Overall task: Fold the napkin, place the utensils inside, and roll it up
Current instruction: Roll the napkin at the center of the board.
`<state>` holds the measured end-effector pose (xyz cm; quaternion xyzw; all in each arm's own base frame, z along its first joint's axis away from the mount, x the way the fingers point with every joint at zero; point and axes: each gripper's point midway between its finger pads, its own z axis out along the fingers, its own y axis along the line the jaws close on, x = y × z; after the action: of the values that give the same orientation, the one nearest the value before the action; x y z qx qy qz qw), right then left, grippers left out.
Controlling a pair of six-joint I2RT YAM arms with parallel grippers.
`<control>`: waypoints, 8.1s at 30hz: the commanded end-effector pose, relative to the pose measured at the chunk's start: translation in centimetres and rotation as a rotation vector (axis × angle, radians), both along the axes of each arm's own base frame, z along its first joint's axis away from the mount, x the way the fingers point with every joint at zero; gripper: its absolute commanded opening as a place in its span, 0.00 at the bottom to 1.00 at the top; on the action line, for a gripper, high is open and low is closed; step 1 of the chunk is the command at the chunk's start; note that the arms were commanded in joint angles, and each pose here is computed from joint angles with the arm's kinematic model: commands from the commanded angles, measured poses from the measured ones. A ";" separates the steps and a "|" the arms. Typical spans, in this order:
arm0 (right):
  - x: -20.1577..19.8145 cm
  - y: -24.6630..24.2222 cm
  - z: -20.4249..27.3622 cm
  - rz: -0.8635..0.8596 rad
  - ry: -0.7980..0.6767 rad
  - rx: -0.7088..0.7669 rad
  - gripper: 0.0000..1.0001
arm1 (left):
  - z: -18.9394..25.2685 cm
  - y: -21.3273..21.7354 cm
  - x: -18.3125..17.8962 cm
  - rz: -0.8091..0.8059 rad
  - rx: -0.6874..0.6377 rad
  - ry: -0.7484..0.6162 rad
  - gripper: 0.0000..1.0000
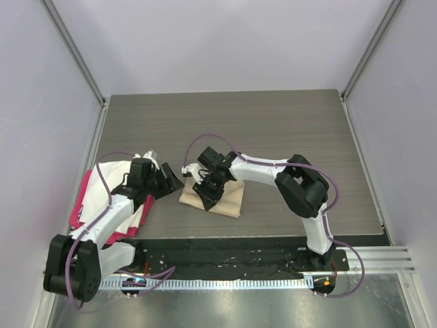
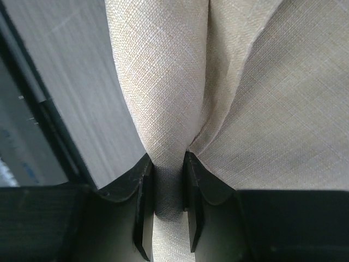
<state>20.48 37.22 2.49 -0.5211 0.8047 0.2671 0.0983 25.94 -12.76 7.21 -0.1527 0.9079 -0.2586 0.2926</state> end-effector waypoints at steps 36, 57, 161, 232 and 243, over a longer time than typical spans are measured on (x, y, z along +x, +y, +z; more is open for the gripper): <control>0.5 -1.7 -0.4 -0.198 0.383 -0.007 0.41 | -3.7 -3.8 -0.8 -0.100 -0.240 -0.018 0.04; 2.0 -0.2 6.9 -0.203 -0.691 0.050 0.75 | -4.8 -3.0 -2.0 -0.076 -0.138 0.247 0.00; -0.5 -1.6 -1.1 -0.089 -0.455 -0.097 0.38 | -5.9 -3.9 -1.8 -0.135 -0.158 0.242 0.00; -0.8 0.8 3.7 -0.117 -0.648 -0.068 0.67 | -6.1 -2.8 -3.1 -0.064 -0.149 0.213 0.00; -2.1 0.6 0.6 -0.054 -0.576 -0.102 0.44 | -5.9 -2.8 -3.1 -0.068 -0.149 0.209 0.00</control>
<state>18.43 37.34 3.41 -0.5558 0.7737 0.0595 0.2982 23.42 -15.95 2.04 -0.1682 0.9076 -0.3347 0.1894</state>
